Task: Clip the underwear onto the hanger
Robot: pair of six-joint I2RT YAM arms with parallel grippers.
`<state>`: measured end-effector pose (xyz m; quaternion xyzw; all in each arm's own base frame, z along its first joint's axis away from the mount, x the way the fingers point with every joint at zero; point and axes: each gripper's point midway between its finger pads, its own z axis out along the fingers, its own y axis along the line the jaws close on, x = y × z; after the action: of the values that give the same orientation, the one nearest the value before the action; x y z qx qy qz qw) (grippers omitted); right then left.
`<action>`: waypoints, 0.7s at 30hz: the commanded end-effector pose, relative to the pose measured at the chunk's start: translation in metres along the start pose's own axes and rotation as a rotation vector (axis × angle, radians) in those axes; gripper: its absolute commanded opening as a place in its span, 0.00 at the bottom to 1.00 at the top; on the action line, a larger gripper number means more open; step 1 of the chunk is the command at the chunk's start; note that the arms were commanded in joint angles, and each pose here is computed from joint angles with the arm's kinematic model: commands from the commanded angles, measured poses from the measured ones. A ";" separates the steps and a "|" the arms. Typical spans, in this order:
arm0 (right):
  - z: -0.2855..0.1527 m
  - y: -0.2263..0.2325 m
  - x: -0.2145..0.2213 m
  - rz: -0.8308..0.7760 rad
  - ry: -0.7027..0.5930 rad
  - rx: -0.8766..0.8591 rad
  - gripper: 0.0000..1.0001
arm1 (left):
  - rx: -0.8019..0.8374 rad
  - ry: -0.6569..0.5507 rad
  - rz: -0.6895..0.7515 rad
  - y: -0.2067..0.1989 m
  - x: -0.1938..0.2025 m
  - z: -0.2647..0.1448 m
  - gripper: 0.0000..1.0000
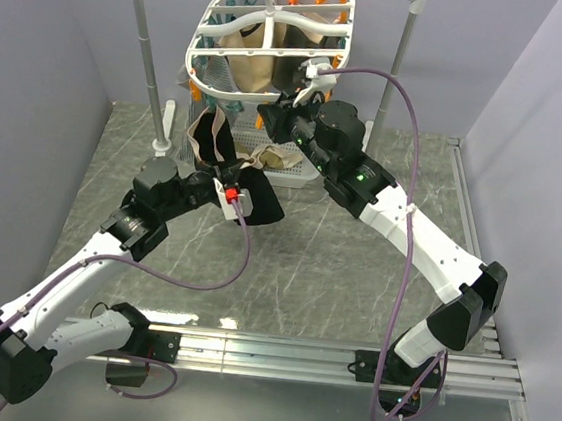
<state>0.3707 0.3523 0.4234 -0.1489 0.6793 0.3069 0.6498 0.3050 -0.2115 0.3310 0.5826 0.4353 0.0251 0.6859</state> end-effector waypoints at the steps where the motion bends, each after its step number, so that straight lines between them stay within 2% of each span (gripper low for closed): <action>1: -0.007 0.000 -0.016 0.023 -0.008 -0.019 0.00 | -0.134 -0.074 0.065 0.030 -0.018 -0.004 0.00; 11: -0.008 0.001 -0.004 0.020 0.023 -0.032 0.00 | -0.255 -0.034 0.205 0.059 -0.014 0.004 0.00; 16: -0.007 0.002 0.000 0.022 0.032 -0.036 0.00 | -0.267 -0.013 0.324 0.061 -0.011 0.010 0.00; 21: -0.007 0.002 0.004 0.023 0.043 -0.038 0.00 | -0.284 0.008 0.362 0.063 -0.007 0.015 0.00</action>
<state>0.3669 0.3552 0.4196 -0.1545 0.6842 0.3239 0.6349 0.3392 -0.2102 0.3621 0.5673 0.3512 0.1690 0.7254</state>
